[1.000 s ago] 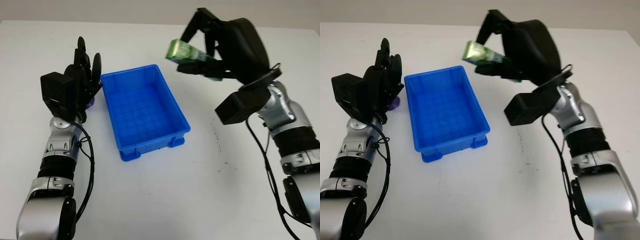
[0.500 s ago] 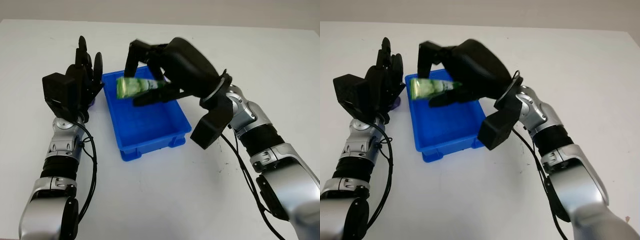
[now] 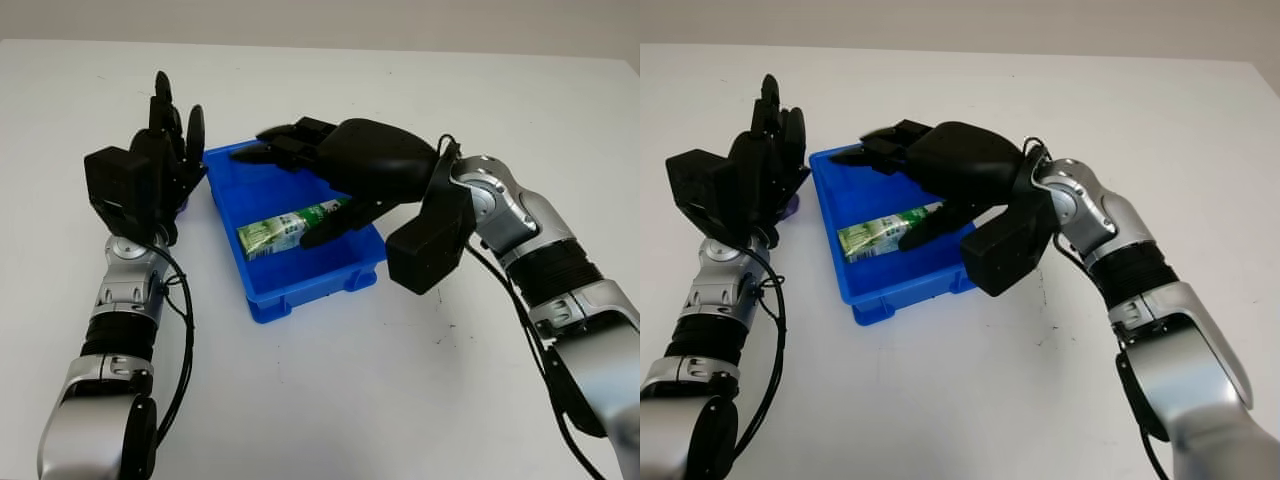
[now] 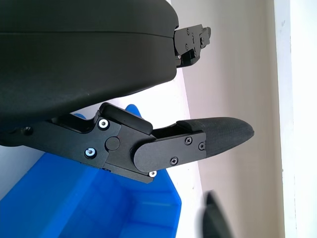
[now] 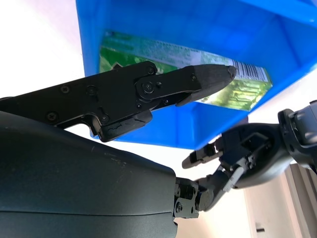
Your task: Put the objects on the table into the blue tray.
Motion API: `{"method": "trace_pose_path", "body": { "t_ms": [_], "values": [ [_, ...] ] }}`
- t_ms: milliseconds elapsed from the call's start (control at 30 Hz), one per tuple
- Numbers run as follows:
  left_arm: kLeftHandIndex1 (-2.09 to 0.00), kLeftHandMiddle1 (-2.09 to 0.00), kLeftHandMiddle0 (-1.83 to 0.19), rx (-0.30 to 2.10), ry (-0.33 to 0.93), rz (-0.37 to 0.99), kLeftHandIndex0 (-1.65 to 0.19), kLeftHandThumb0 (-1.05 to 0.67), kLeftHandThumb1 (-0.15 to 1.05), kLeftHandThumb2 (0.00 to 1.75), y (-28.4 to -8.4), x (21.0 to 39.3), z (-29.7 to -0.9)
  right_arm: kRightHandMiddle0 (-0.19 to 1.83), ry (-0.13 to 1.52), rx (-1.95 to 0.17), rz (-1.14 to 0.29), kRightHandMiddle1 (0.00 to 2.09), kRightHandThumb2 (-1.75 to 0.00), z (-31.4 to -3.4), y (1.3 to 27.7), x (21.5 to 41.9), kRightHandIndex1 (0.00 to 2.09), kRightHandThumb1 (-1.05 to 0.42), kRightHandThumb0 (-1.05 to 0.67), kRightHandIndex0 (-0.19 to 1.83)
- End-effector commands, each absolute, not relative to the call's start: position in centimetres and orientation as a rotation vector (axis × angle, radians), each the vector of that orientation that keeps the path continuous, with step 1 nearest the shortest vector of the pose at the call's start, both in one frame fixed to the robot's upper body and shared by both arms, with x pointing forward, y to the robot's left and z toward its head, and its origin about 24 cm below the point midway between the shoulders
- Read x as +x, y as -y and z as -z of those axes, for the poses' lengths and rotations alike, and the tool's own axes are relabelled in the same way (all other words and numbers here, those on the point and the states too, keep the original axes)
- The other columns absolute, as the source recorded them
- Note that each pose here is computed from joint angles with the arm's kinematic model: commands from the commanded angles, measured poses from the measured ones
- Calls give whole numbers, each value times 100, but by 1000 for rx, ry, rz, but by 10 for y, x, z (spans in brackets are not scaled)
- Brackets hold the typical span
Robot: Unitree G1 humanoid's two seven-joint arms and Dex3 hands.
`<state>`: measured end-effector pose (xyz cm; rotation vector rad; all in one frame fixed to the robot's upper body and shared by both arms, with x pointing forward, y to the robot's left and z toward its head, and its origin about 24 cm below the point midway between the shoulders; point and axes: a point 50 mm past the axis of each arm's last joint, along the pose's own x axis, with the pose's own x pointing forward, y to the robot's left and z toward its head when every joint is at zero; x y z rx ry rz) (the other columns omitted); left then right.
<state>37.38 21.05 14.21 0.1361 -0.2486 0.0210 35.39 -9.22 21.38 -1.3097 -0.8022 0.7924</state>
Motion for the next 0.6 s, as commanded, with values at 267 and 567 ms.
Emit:
{"method": "trace_pose_path", "body": {
  "t_ms": [267, 567],
  "values": [
    [0, 0, 19, 147, 245, -23, 19, -78, 105, 63, -212, 373, -141, -19, 917, -899, -479, 0, -32, -237, 113, 356, 0, -105, -73, -19],
    [0, 0, 19, 159, 246, -21, 19, -78, 105, 64, -214, 373, -143, -16, 712, -631, -111, 2, -62, -235, 175, 379, 1, -105, -76, -18]
  ]
}}
